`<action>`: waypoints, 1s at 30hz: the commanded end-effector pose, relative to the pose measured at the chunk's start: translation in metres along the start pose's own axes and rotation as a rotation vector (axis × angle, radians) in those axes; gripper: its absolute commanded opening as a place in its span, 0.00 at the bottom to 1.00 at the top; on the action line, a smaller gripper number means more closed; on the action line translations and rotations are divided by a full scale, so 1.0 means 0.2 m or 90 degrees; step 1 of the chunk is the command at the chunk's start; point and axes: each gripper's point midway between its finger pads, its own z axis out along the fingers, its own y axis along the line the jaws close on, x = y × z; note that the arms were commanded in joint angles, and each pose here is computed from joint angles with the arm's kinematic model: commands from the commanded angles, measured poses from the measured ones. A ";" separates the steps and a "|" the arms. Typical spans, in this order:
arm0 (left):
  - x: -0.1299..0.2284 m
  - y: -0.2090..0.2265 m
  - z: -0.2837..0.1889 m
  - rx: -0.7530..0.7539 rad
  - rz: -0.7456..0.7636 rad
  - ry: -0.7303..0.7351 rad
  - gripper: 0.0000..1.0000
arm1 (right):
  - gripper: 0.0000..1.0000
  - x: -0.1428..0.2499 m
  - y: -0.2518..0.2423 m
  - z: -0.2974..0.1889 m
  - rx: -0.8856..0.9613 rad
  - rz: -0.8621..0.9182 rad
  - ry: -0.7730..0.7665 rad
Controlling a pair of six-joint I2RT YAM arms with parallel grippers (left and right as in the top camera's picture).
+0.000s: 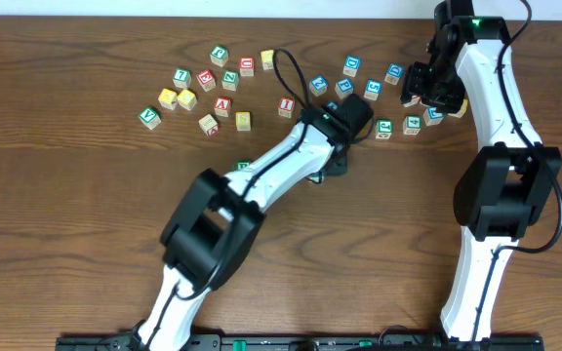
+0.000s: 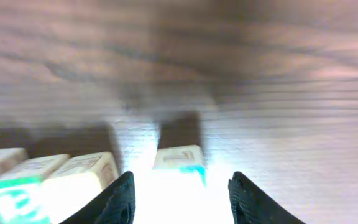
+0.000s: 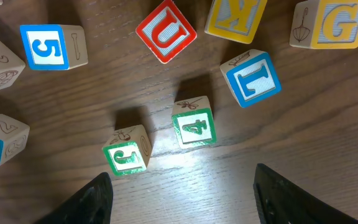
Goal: Spell out ROBOT
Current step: 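Carry the blue T block and set it right of the second O, then open the left gripper and raise the left arm away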
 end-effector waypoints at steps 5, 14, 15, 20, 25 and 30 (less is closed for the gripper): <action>-0.29 0.16 -0.68 0.079 -0.021 -0.159 0.48 | 0.67 0.01 0.00 0.00 0.003 -0.026 0.005; -0.30 0.74 -1.06 0.005 -0.120 -0.203 0.48 | 0.56 0.14 0.25 -0.01 -0.105 -0.179 0.049; -0.29 0.79 -1.07 -0.004 -0.132 -0.197 0.48 | 0.56 0.15 0.26 -0.01 -0.105 -0.183 0.053; -0.25 1.07 -1.05 -0.059 -0.203 -0.153 0.48 | 0.56 0.26 0.38 -0.01 -0.110 -0.219 0.082; -0.22 1.22 -1.01 -0.090 -0.245 -0.124 0.48 | 0.57 0.39 0.52 -0.02 -0.113 -0.263 0.111; -0.12 1.26 -0.86 -0.116 -0.250 -0.063 0.48 | 0.57 0.57 0.59 0.02 -0.033 -0.297 0.144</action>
